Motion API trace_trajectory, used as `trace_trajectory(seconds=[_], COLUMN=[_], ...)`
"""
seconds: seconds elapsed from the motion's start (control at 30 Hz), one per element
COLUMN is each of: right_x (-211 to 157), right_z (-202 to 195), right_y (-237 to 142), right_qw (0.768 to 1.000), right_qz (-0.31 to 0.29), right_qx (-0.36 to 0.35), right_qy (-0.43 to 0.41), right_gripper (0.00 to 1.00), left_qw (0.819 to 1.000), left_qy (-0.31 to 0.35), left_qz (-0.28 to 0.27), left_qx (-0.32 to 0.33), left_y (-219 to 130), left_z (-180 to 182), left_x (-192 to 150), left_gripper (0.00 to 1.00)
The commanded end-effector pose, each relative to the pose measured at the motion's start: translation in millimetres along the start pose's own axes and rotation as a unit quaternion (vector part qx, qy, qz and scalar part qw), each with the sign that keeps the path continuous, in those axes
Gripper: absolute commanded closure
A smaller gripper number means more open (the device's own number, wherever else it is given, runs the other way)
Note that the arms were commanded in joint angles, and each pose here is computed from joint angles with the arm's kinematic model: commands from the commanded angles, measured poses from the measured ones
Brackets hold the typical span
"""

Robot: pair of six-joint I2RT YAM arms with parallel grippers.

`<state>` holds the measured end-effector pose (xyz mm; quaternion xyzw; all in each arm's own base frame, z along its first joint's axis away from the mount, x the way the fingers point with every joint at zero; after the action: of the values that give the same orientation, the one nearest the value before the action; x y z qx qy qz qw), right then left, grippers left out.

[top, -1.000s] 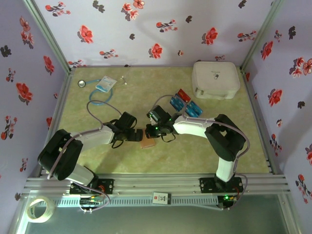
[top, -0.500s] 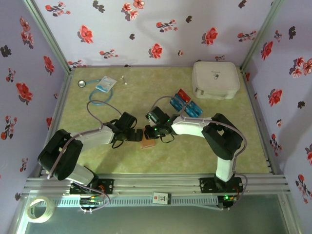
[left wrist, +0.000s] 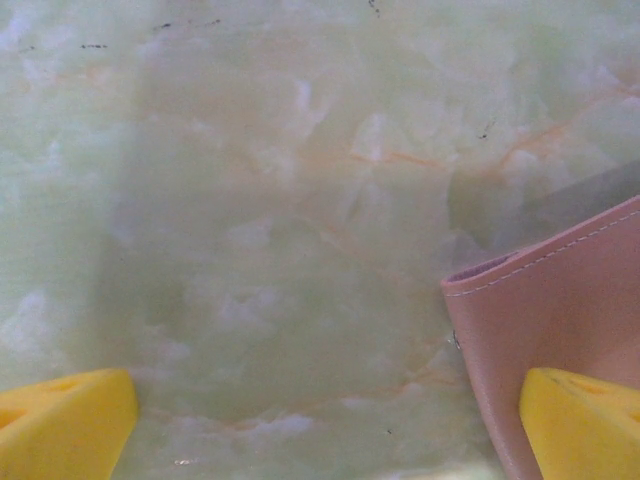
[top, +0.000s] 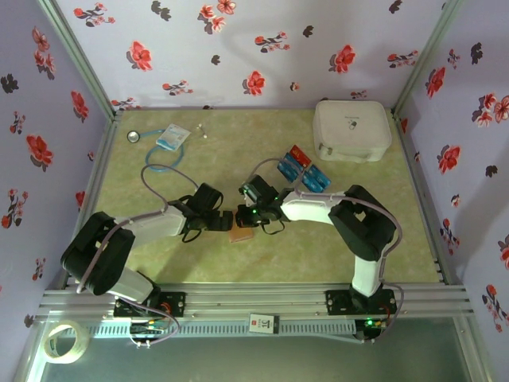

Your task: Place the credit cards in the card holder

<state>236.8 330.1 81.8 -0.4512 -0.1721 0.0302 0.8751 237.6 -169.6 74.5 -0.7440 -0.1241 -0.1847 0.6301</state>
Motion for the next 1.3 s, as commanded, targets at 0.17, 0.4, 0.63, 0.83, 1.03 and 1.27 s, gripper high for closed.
trace_trajectory(seconds=[0.17,0.4,0.63,0.83,1.03,1.27], right_x=[-29.1,-31.0,-30.7,-19.3,5.7,21.9], right_z=[-63.7,-76.4,-98.4,-78.7,-45.7,-19.0], right_y=[18.7,22.6,26.5,18.2,-9.4,-34.3], right_qw=[0.990,0.985,0.979,0.987,0.994,0.996], right_qz=[0.054,0.075,0.087,0.062,0.017,-0.017], right_qx=[-0.095,-0.119,-0.124,-0.066,-0.010,0.029], right_qy=[0.084,0.102,0.136,0.130,0.109,0.088], right_gripper=[1.00,1.00,1.00,1.00,1.00,1.00], left_qw=[0.999,0.999,1.000,1.000,1.000,0.999], left_qy=[0.002,0.001,0.000,0.000,0.002,0.002], left_qz=[0.034,0.033,0.029,0.029,0.030,0.033], left_qx=[0.008,0.007,0.005,0.005,0.006,0.007], left_y=[9.9,8.7,6.3,6.8,8.1,10.8], left_z=[6.5,6.3,6.8,7.0,6.8,6.4], left_x=[-19.3,-19.2,-19.4,-20.0,-20.3,-20.5], left_gripper=[0.00,0.00,0.00,0.00,0.00,0.00])
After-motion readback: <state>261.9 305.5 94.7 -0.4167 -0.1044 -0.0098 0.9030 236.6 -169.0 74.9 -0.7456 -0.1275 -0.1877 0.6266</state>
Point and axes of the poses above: each hand's point on the last joint's axis, 136 mm out from that joint toward the fingers, its own y axis out along the fingers, its own z axis along the line the jaws close on, x = y × z, the point moved 6 cm from there along -y, back along the fingers, and after that the axes turned 2 degrees about -y, right-handed, at the moved point
